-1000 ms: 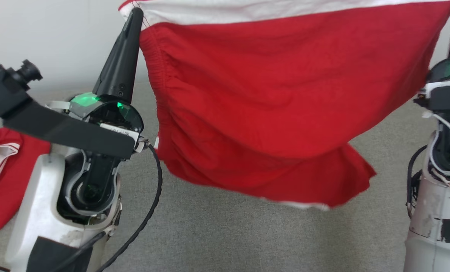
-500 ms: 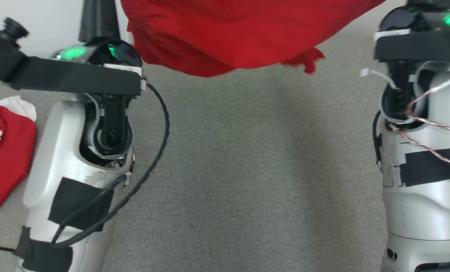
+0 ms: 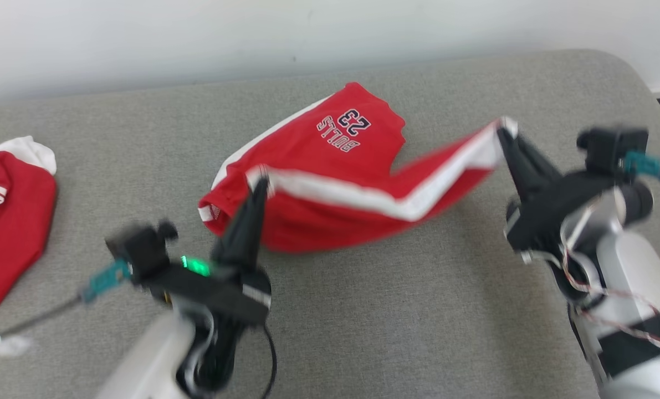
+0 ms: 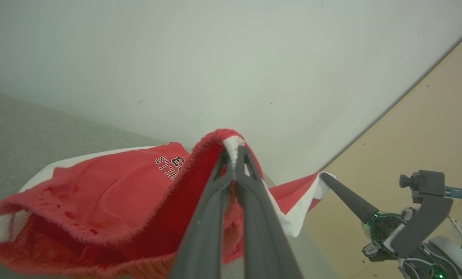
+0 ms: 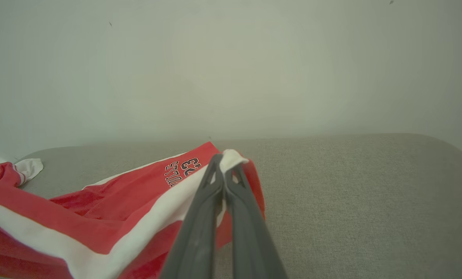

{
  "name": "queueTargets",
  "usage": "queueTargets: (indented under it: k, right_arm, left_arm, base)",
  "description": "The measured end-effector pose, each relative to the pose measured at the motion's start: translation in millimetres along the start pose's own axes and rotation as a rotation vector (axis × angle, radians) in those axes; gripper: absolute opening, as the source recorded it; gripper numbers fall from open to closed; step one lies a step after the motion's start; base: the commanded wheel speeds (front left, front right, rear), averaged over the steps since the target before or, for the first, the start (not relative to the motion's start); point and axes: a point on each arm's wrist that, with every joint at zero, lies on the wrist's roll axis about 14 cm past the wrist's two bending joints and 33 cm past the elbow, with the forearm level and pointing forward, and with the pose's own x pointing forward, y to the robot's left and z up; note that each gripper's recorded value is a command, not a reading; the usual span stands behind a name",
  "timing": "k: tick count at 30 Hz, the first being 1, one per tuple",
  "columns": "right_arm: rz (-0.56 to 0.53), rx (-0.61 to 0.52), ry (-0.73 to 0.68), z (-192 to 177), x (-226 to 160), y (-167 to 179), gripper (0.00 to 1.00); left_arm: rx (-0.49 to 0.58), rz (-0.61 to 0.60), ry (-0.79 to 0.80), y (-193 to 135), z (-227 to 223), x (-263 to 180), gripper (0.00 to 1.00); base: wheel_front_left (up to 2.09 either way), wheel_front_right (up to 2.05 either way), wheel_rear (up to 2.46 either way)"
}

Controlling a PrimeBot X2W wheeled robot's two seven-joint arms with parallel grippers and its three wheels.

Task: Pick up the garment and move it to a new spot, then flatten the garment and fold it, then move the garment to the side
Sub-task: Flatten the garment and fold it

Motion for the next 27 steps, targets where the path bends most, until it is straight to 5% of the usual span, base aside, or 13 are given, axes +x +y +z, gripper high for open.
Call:
queueTargets:
  k: [7,20,27]
  right_arm:
    - [-0.039,0.059,0.183,-48.4,-43.8,-17.7,0.0]
    - [-0.011,0.161,0.541,-120.1,-125.9,-4.3,0.0]
    - [-0.052,0.26,0.694,-145.9,-169.3,-1.8,0.0]
  left_arm:
    - [-0.118,0.069,0.063,9.7,-23.3,-51.7,0.0]
    - [-0.039,0.187,0.342,35.4,-86.0,-139.1,0.0]
    - [-0.123,0.214,0.476,27.8,-114.3,-171.6,0.0]
  base:
    - [0.0,0.0,0.0]
    - [0.0,0.0,0.0]
    - [0.0,0.0,0.0]
